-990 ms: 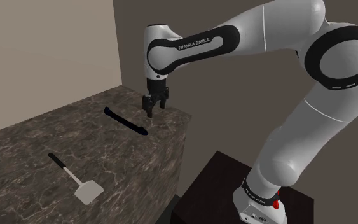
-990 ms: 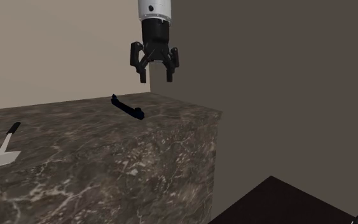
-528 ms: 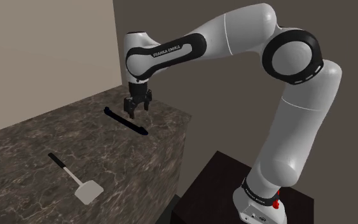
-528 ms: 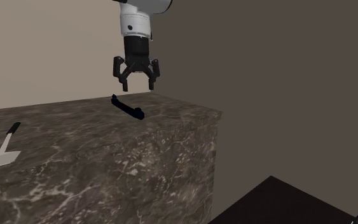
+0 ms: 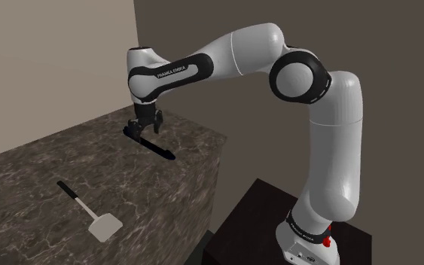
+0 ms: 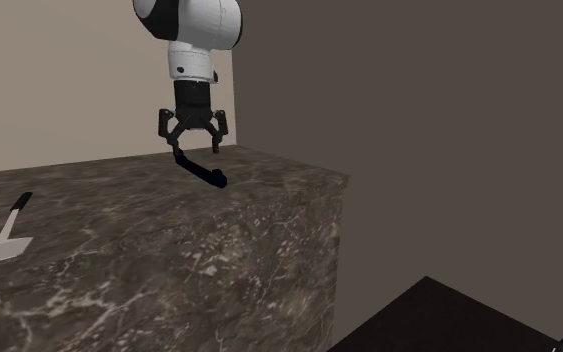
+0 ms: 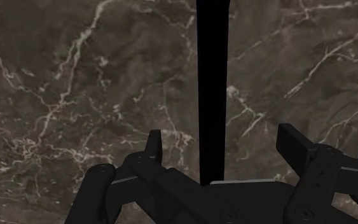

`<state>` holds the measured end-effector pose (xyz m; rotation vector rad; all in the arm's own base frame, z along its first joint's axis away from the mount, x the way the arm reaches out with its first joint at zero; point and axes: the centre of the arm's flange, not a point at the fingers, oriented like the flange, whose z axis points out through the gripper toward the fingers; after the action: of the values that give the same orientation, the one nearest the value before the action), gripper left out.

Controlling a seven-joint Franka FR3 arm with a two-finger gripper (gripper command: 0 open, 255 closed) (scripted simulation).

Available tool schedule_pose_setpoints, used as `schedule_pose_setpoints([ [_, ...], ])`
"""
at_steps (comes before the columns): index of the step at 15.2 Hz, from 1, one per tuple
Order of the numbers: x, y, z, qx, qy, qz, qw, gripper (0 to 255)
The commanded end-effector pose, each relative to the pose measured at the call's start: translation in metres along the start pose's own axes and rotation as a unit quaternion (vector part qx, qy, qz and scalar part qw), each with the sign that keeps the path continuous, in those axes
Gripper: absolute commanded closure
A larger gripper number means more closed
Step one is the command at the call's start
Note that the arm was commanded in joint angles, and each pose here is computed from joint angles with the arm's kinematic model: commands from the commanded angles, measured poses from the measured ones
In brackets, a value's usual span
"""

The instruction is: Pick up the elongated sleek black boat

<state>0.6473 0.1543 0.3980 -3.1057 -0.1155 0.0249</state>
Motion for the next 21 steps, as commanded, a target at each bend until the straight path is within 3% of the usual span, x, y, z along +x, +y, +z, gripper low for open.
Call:
schedule_pose_setpoints([
  [1, 0.003, -0.001, 0.010, 0.000, 0.001, 0.000, 1.0000, 0],
  [7, 0.003, 0.000, 0.034, 0.000, 0.001, 0.000, 1.0000, 0],
  [8, 0.003, 0.000, 0.033, 0.000, 0.001, 0.000, 1.0000, 255],
  [17, 0.003, 0.000, 0.034, 0.000, 0.001, 0.000, 1.0000, 255],
  [21, 0.003, -0.001, 0.013, 0.000, 0.001, 0.000, 1.0000, 255],
])
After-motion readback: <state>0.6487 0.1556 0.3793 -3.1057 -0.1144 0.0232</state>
